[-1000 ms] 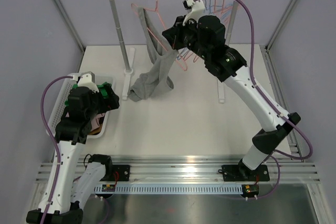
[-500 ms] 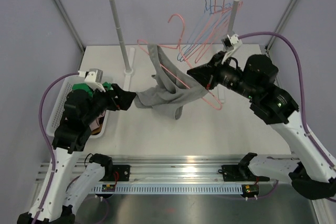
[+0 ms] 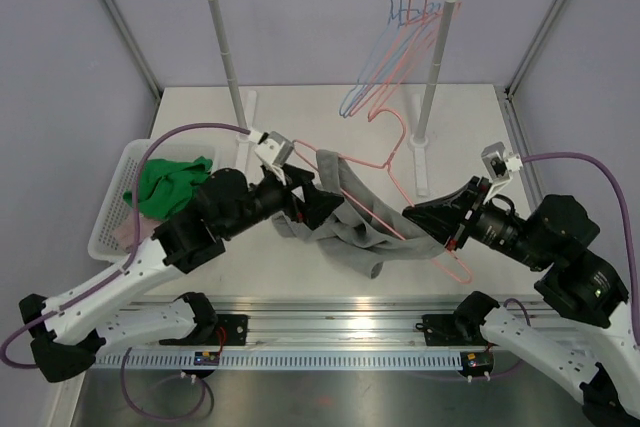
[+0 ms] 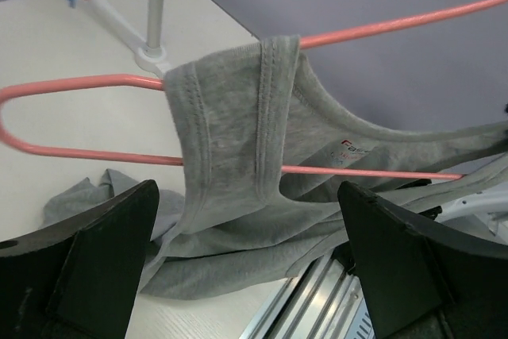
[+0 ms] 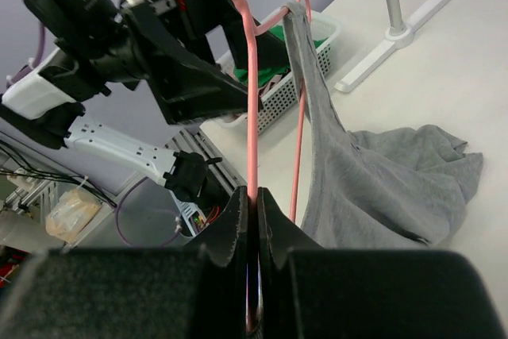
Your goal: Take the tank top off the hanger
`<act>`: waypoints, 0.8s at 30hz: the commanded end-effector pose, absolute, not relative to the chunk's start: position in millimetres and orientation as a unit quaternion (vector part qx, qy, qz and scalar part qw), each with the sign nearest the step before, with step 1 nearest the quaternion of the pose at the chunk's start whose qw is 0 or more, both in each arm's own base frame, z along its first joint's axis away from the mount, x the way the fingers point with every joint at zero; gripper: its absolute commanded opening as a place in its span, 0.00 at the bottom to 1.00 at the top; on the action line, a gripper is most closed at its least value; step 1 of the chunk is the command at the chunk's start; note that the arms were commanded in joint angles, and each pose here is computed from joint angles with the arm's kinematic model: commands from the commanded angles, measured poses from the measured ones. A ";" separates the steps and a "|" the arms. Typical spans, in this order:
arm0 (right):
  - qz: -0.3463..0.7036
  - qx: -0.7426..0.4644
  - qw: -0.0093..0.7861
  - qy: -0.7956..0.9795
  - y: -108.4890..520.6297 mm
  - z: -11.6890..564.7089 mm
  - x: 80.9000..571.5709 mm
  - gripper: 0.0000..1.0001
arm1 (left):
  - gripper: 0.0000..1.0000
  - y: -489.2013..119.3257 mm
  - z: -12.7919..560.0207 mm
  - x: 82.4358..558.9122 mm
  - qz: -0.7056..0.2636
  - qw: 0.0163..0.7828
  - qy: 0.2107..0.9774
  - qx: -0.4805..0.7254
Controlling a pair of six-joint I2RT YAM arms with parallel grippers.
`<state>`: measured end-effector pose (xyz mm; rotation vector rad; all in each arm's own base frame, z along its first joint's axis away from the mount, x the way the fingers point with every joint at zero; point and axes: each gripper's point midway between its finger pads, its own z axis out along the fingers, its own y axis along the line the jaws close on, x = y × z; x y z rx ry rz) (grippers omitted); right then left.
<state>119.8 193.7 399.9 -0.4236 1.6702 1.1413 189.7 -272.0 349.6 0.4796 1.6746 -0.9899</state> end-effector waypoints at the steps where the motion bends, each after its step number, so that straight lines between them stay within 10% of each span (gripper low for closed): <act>1: 0.493 -0.173 0.507 0.685 188.9 404.7 106.5 0.00 | 0.99 -288.8 373.5 201.7 -0.387 0.597 0.676 0.191; 8: 0.485 -0.173 0.505 0.693 177.6 393.9 96.6 0.00 | 0.75 -306.8 363.6 215.6 -0.340 0.608 0.695 0.181; 14: 0.454 -0.161 0.515 0.709 167.0 380.5 102.0 0.00 | 0.08 -291.4 358.2 229.5 -0.301 0.620 0.711 0.138; 24: 0.455 -0.204 0.491 0.714 167.7 359.1 85.9 0.00 | 0.00 -199.5 346.5 262.5 -0.152 0.642 0.750 -0.040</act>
